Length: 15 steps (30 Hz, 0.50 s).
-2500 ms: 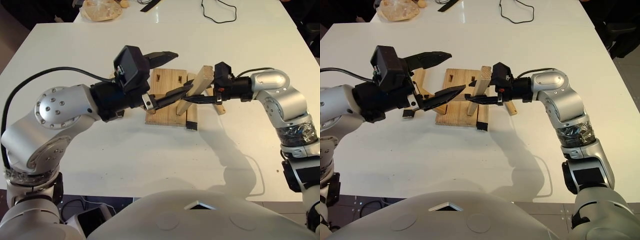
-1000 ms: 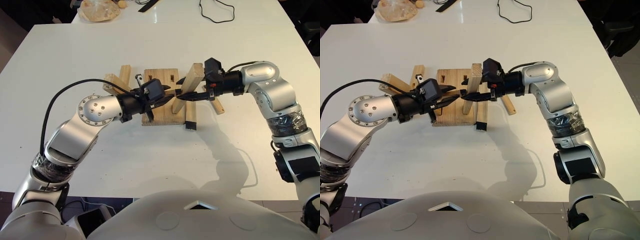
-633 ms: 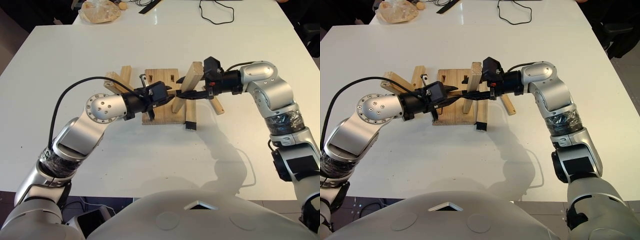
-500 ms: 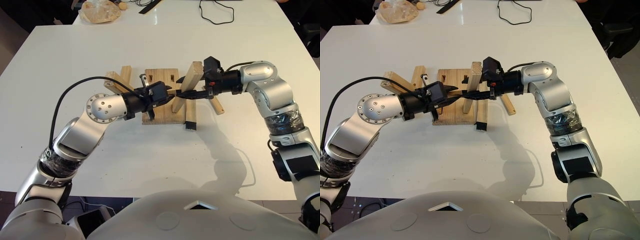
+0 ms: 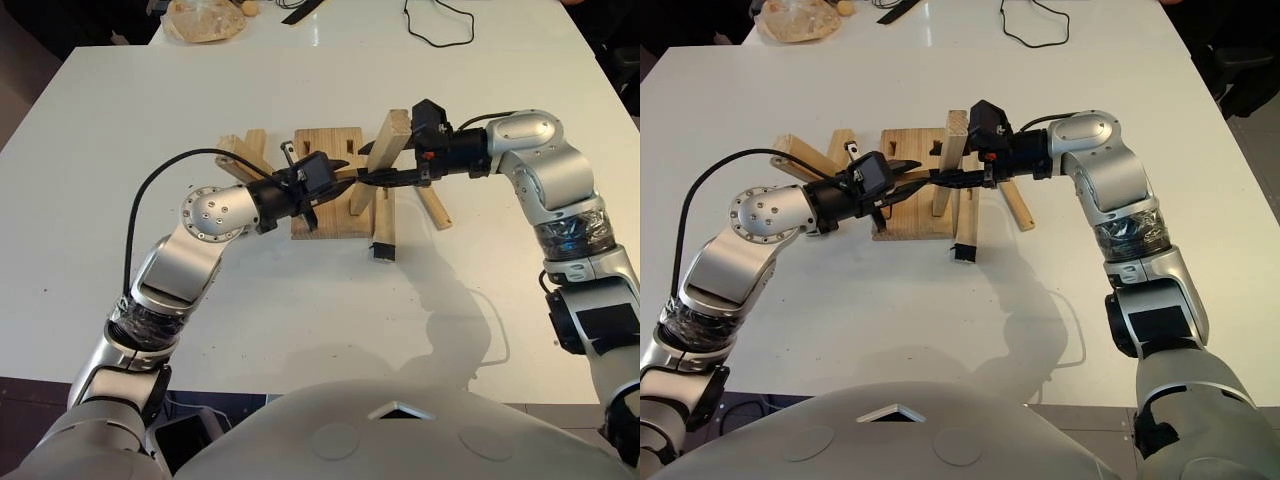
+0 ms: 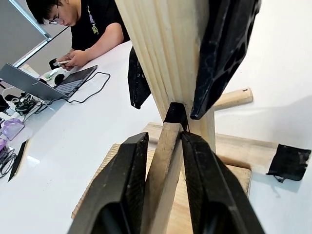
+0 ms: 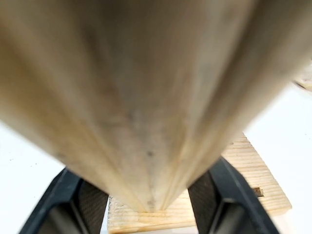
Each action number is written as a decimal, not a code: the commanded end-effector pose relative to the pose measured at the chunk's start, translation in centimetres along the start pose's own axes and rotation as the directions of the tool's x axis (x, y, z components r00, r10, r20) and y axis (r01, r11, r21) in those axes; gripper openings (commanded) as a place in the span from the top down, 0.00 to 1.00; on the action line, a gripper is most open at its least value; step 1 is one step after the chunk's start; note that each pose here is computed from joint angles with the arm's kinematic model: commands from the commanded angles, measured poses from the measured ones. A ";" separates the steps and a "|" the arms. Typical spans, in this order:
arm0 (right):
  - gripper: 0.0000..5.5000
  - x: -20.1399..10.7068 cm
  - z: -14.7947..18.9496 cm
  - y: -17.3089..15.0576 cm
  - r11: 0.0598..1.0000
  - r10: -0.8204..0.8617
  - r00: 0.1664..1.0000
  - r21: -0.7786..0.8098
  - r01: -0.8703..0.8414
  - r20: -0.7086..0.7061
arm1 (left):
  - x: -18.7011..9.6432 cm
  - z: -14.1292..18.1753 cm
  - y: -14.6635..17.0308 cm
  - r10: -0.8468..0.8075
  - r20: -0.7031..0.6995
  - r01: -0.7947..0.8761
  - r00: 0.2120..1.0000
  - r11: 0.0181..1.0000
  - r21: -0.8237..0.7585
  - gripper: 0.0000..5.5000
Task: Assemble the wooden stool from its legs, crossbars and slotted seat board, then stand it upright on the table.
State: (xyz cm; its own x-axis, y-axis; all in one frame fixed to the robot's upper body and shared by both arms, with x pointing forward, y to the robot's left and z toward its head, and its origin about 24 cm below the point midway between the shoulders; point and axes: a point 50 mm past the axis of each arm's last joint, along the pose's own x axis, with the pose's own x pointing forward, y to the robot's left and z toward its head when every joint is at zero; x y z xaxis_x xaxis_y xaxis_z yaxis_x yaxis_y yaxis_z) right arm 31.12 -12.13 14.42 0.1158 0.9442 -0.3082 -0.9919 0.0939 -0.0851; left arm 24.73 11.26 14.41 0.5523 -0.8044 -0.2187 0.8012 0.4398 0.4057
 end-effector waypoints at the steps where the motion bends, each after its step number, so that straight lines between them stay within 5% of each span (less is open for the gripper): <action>1: 0.63 0.5 -3.0 0.5 0.995 -0.016 0.992 0.095 0.028 -0.126 | -0.4 3.8 0.3 -0.009 0.178 0.004 0.984 1.000 0.031 0.81; 7: 0.63 0.5 -3.3 0.5 0.994 -0.023 0.992 0.107 0.037 -0.127 | -1.2 4.3 0.6 -0.032 0.169 0.027 0.985 0.999 0.030 0.81; 10: 0.63 0.2 -3.4 0.6 0.993 -0.015 0.992 0.112 0.029 -0.124 | -2.6 6.1 2.5 0.095 0.265 -0.091 0.959 0.995 -0.028 0.81; 12: 0.63 0.0 -3.5 0.7 0.993 -0.011 0.993 0.117 0.025 -0.120 | -4.6 7.8 5.8 0.315 0.362 -0.289 0.877 0.949 -0.125 0.81; 15: 0.63 -0.2 -3.7 0.9 0.992 -0.015 0.994 0.124 0.028 -0.108 | -8.8 9.1 10.5 0.635 0.409 -0.553 0.655 0.772 -0.314 0.81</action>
State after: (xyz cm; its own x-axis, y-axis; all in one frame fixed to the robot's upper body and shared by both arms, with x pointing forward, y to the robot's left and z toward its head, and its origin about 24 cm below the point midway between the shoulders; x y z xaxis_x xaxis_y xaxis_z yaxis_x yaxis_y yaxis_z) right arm 31.10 -12.09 14.32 0.1297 0.9460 -0.2971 -0.9903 0.1086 -0.0867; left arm 25.31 15.06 25.02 0.6804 -0.6727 0.2905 0.5953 0.7387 0.3163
